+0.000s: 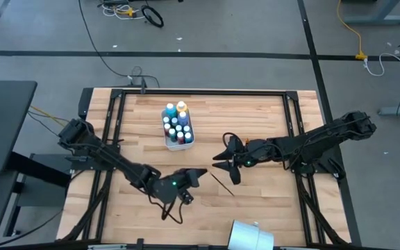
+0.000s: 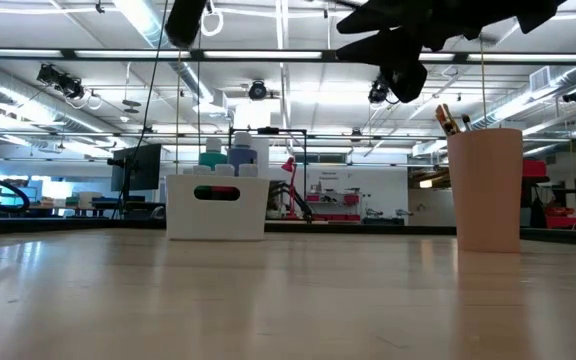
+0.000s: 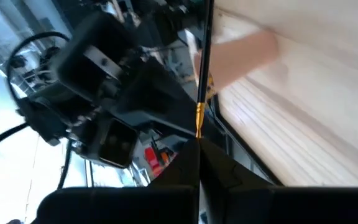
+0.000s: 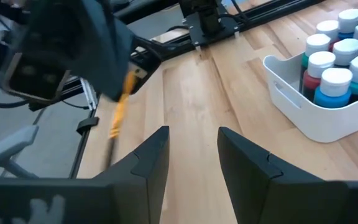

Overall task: Pick & Place Paint Supplies
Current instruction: Put the gold paint brush into the orange cup

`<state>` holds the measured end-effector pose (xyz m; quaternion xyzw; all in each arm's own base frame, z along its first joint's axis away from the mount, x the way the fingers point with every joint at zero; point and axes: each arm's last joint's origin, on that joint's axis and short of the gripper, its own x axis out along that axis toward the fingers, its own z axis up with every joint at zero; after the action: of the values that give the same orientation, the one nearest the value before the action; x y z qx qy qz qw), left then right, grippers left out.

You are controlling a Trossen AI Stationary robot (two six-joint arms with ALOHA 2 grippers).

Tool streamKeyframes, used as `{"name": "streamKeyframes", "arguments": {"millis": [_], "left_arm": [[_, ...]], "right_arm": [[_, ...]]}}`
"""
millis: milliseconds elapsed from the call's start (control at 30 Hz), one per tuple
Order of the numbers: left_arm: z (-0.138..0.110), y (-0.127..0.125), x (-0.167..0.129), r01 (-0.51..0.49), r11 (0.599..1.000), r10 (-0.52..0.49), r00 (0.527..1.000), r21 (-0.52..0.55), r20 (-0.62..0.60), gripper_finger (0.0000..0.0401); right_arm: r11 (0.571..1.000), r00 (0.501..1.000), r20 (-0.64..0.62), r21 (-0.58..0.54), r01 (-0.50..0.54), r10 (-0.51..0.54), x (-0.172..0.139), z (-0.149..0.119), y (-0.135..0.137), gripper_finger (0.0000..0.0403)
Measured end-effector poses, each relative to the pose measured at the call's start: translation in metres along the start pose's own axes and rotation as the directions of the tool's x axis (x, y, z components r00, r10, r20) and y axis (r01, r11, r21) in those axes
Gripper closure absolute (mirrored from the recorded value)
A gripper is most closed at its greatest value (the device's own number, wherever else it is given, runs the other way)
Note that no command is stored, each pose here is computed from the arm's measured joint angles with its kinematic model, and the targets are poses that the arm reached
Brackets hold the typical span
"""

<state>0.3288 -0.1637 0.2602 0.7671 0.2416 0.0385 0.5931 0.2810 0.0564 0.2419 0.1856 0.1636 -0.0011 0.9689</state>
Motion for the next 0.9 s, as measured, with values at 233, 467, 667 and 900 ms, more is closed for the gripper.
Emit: {"name": "streamKeyframes", "arguments": {"millis": [233, 467, 667, 900], "left_arm": [[-0.002, -0.011, 0.000, 0.074, 0.996, -0.070, 0.995, 0.052, -0.073, 0.0399], [-0.008, -0.010, 0.008, 0.079, 0.996, -0.076, 0.995, 0.036, -0.061, 0.0399], [-0.016, -0.002, 0.017, 0.029, 0.999, -0.027, 0.996, 0.025, -0.081, 0.0399], [-0.022, 0.002, 0.024, 0.013, 0.998, -0.007, 0.995, 0.058, -0.100, 0.0399]], "right_arm": [[0.998, 0.998, 0.010, 0.002, -0.065, 0.065, 0.000, 0.003, 0.003, 0.0263], [0.998, 0.997, 0.019, 0.004, -0.069, 0.069, 0.000, 0.003, 0.003, 0.0263], [0.998, 0.998, 0.017, 0.004, -0.066, 0.066, 0.000, 0.003, 0.003, 0.0263], [0.998, 0.998, 0.014, -0.007, -0.058, 0.058, 0.000, 0.003, 0.003, 0.0268]]}}
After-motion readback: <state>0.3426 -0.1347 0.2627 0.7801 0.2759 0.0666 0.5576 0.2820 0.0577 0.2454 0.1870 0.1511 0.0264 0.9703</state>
